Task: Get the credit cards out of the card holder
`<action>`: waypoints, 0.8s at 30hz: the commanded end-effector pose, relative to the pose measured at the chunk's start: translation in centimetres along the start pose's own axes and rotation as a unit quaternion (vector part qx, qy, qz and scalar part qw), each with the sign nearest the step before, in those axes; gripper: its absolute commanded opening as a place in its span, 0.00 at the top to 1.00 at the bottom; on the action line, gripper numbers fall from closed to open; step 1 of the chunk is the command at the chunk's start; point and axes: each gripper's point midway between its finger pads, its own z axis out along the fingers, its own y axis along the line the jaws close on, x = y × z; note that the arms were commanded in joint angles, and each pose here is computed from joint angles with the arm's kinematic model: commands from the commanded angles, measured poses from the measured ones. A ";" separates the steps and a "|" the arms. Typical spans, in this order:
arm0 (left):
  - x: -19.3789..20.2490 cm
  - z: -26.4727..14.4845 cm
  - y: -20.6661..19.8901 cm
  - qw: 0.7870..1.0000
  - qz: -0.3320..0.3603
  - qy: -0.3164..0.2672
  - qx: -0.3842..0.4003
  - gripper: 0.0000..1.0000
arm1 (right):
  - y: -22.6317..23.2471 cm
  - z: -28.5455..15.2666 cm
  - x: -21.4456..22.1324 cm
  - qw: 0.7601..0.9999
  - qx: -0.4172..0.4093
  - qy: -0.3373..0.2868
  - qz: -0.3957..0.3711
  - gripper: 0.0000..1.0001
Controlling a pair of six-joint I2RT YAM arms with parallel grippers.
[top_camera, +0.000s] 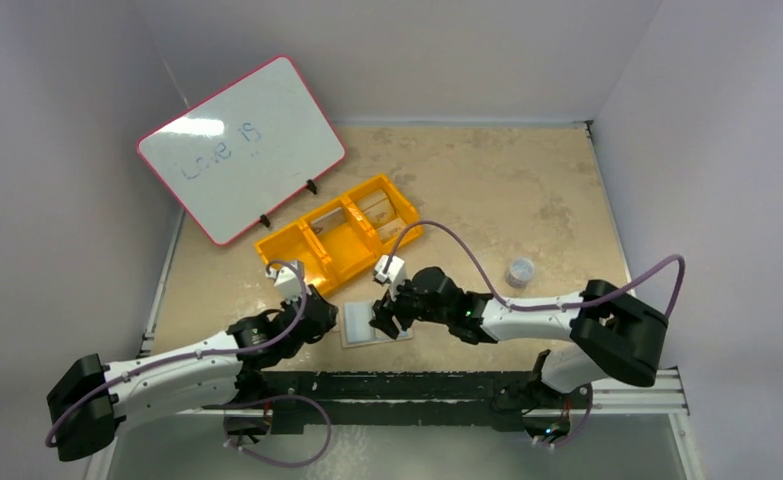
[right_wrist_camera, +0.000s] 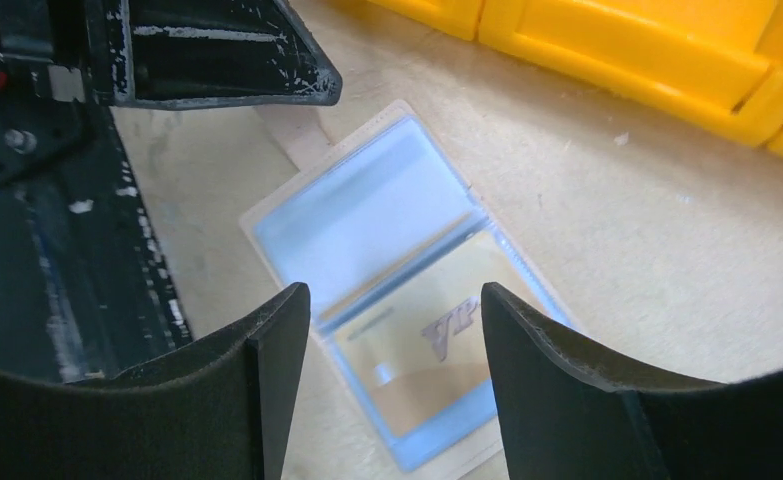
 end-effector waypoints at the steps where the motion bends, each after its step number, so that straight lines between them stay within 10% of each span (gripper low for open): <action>1: -0.8 -0.1 -1.1 1.000 -0.016 -0.015 0.010 0.86 | 0.8 1.4 -3.9 0.985 -0.024 -0.084 -0.152 0.34; 24: 1.5 0.7 0.4 1.000 -0.024 0.015 0.005 0.87 | 1.6 5.4 -1.2 0.965 0.030 -0.061 -0.252 0.29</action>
